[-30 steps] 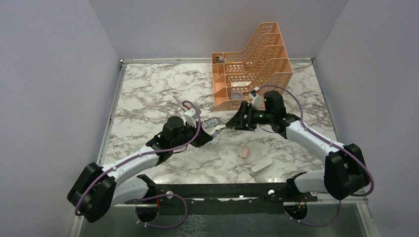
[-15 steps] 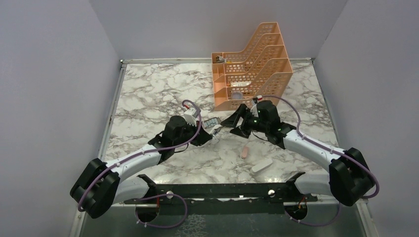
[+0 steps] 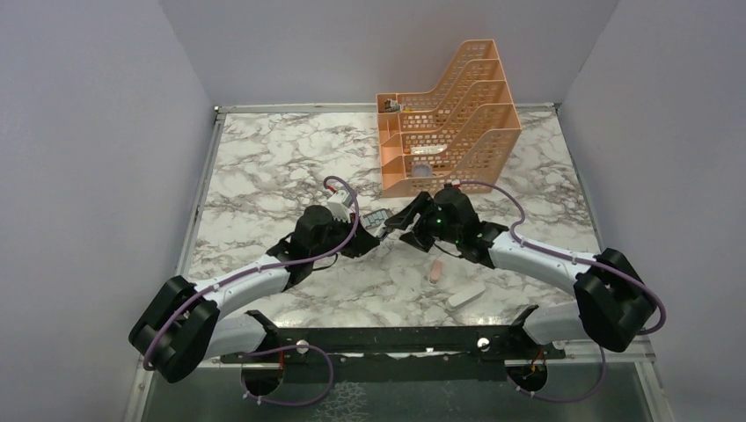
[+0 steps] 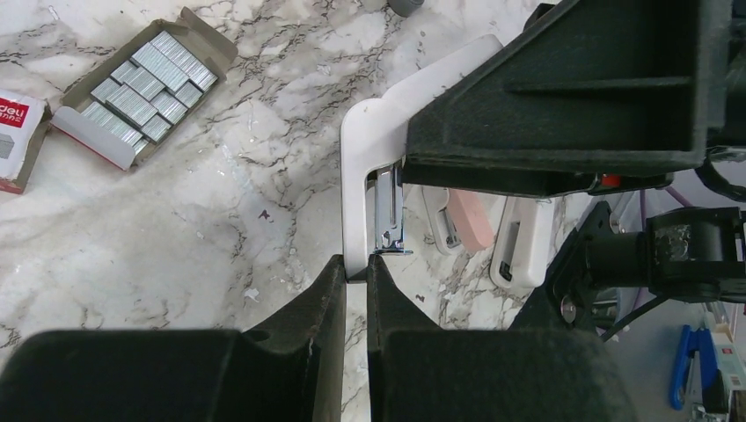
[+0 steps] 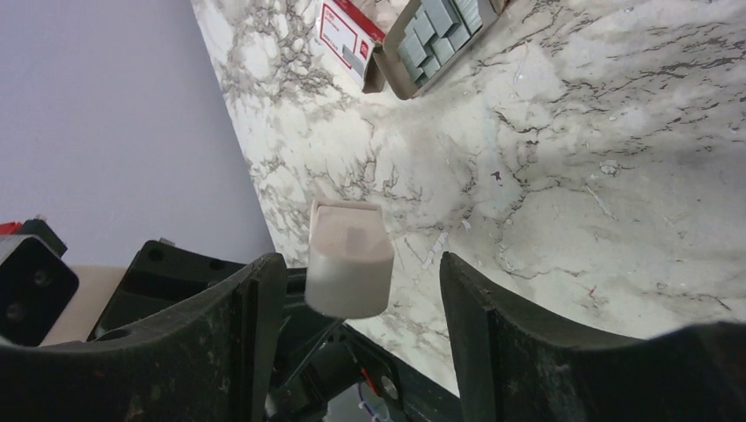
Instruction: Load the staples into the stapler
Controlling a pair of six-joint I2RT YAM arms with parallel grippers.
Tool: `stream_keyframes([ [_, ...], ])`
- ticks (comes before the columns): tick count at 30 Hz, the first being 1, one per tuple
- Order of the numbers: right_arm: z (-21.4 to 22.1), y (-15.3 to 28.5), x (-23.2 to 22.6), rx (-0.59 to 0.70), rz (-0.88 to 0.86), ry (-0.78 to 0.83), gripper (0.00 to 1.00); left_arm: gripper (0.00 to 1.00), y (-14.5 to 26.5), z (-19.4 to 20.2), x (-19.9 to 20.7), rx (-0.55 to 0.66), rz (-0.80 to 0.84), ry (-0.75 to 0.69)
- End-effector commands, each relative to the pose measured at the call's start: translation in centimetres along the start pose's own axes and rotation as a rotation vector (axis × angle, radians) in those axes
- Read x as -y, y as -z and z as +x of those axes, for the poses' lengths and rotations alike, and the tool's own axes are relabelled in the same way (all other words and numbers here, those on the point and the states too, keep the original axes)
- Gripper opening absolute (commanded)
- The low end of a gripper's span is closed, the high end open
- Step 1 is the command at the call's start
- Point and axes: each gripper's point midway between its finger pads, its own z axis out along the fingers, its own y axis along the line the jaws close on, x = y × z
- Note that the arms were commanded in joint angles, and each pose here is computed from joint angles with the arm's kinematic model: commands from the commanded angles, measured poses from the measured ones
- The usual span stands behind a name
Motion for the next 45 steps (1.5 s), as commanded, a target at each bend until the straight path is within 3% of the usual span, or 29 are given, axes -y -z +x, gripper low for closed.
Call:
stream_keyframes([
  [1,-1.2,-1.2,-1.7,0.061,-0.035,-0.022,0.65,0.00,-0.3,-1.9,1.2,0.060,0.041,-0.009],
  [14,-1.0,-2.3,-2.2,0.052,-0.068,0.032,0.38,0.01,0.0,-1.3,0.8,0.063,0.027,0.002],
  [19,-1.0,-2.8,-1.2,0.049,-0.026,0.135,0.35,0.41,0.5,-1.6,-1.1,0.083,-0.099,0.041],
  [21,-0.6,-3.5,-0.3,0.016,0.015,0.195,0.34,0.49,1.4,-2.5,-3.2,0.116,-0.242,0.054],
  [31,4.7,-6.3,1.1,-0.118,0.189,0.567,0.34,0.63,12.5,-7.8,-8.5,0.384,-0.795,0.076],
  [38,8.4,-8.7,-0.2,-0.158,0.290,0.766,0.36,0.68,19.6,-12.3,-7.0,0.591,-0.904,0.064],
  [45,11.8,-11.1,-1.2,-0.225,0.330,0.870,0.37,0.72,22.3,-14.0,-6.1,0.631,-0.945,0.026],
])
